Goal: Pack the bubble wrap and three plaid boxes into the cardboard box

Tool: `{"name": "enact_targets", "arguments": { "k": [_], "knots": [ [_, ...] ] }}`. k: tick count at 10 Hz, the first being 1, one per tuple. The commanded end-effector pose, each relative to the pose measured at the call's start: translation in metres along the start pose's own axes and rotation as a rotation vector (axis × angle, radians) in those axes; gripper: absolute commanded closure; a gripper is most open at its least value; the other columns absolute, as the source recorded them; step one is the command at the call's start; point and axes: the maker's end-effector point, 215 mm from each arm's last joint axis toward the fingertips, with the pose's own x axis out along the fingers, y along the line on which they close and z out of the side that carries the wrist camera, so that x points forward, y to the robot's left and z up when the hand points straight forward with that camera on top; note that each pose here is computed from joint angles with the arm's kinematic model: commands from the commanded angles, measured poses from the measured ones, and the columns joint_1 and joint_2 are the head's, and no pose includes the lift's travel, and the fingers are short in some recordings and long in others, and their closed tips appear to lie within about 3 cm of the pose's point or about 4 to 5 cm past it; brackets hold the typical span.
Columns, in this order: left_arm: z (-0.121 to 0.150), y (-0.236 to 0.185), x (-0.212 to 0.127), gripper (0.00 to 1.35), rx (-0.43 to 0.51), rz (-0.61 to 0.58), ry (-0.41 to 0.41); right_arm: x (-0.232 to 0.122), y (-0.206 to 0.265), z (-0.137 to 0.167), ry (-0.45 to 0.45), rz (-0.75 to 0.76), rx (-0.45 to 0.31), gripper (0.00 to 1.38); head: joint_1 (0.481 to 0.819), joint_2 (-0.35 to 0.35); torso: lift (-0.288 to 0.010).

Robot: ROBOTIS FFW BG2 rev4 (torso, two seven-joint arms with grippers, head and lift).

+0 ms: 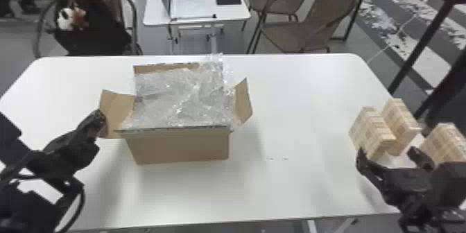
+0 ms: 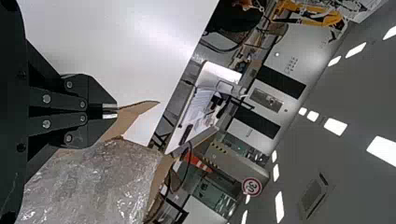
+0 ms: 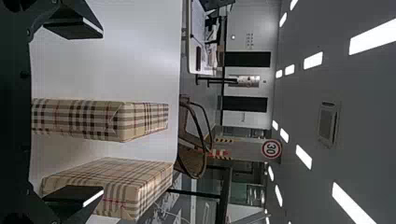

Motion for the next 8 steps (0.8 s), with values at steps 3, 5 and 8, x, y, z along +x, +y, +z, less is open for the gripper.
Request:
{"name": "enact_targets", "arguments": {
  "k": [3,5,8],
  "knots": [
    [0.0,-0.002,0.001,1.21,0.0,-0.003,-0.001,0.022,-0.01,-0.006,-0.012,-0.018,0.003,0.14,0.695,-0.042,-0.174],
    [0.0,-0.004,0.002,1.21,0.005,-0.006,-0.003,0.031,-0.012,-0.011,-0.008,-0.021,0.017,0.74,0.695,-0.051,-0.174],
    [0.0,-0.002,0.001,1.21,0.007,-0.004,-0.006,0.025,0.005,-0.02,0.011,0.006,0.055,0.97,0.695,-0.046,-0.174]
  ]
}}
